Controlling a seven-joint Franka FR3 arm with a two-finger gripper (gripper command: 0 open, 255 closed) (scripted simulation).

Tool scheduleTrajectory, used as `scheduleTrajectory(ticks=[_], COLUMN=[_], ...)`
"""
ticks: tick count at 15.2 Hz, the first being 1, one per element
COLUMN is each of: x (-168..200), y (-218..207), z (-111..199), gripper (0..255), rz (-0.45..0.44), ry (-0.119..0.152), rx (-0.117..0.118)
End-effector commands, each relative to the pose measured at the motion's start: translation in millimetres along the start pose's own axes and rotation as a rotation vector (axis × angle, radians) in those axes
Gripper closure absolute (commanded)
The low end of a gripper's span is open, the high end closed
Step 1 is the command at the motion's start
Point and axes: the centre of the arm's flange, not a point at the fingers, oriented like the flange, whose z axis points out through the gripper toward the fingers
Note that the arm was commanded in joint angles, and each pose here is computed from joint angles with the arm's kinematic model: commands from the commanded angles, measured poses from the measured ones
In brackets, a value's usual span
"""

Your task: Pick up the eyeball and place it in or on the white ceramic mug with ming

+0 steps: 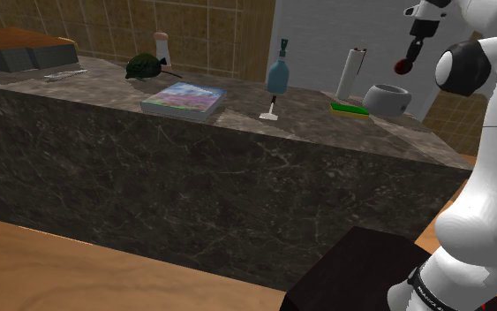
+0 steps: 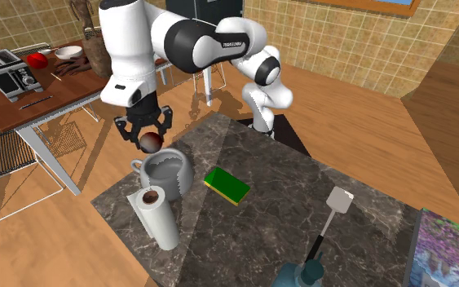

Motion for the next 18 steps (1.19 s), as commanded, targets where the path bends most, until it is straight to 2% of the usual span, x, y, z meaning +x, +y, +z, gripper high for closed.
scheduleTrajectory(ticks=[1,9,17,18], x=[0,1,1,1], y=[-2,-5,-5,-5], z=[11,55,55,55], gripper=[255,255,255,0], rz=[-0.001,-0.001,-0.001,-0.001], ry=[0.000,0.000,0.000,0.000], rx=[-0.001,-0.001,-0.001,-0.001])
